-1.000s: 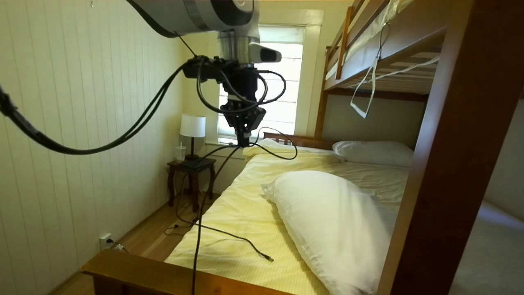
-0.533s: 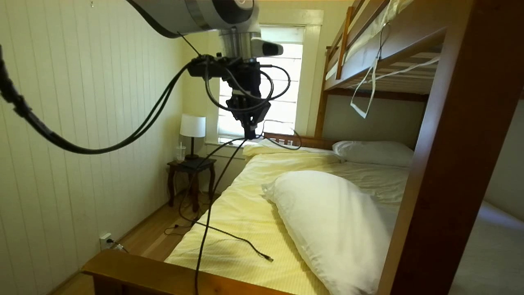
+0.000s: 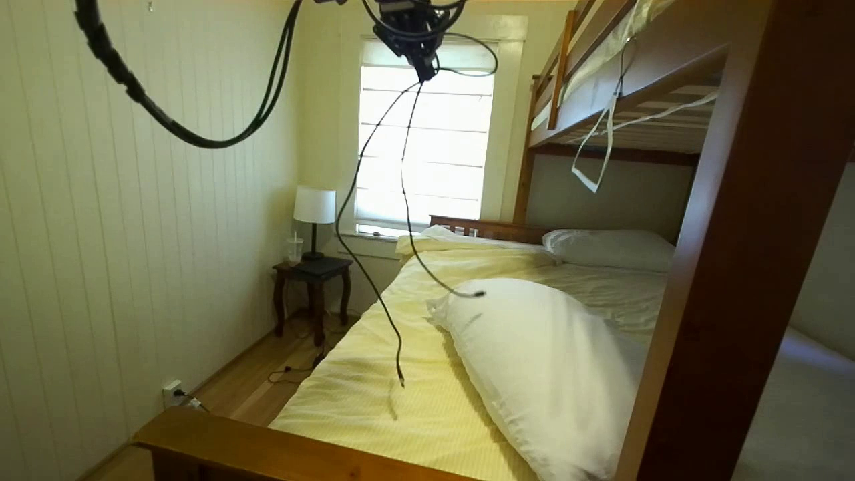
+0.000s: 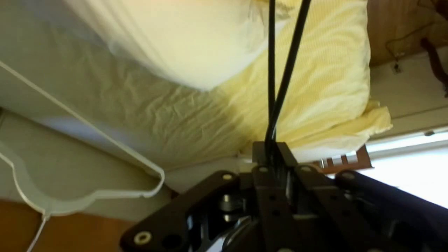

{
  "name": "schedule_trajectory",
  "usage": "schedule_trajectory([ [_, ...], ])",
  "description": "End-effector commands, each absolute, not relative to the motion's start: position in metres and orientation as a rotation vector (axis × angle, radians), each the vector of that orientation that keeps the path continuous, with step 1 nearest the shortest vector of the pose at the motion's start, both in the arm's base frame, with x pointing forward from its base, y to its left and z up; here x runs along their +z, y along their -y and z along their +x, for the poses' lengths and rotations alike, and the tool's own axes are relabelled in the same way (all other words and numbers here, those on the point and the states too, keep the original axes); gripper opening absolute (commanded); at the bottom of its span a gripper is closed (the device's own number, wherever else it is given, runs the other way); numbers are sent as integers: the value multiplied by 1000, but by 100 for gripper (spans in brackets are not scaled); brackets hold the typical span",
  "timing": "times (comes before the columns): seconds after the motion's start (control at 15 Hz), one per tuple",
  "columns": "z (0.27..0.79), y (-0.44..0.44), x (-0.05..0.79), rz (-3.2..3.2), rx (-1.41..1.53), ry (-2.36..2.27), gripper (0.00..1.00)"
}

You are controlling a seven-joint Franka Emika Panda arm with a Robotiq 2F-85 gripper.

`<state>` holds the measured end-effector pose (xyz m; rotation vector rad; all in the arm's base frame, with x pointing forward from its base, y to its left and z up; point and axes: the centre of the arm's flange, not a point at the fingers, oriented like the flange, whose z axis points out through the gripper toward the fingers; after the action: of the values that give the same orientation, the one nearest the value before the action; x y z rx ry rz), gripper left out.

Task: Put the cable on the pillow

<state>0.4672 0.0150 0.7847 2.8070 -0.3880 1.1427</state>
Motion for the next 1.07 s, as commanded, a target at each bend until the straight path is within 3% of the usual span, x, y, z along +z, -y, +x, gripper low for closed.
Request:
schedule_trajectory([
  [0.0,504,-28,866,2672,1415,303,2],
  [0.2,531,-9,856,2512,1635,273,2],
  [0.47,573,35,771,2360,1730,210,2],
  [0.73,595,62,659,2404,1594,209,2],
  [1.0,580,84,554,2555,1265,286,2],
])
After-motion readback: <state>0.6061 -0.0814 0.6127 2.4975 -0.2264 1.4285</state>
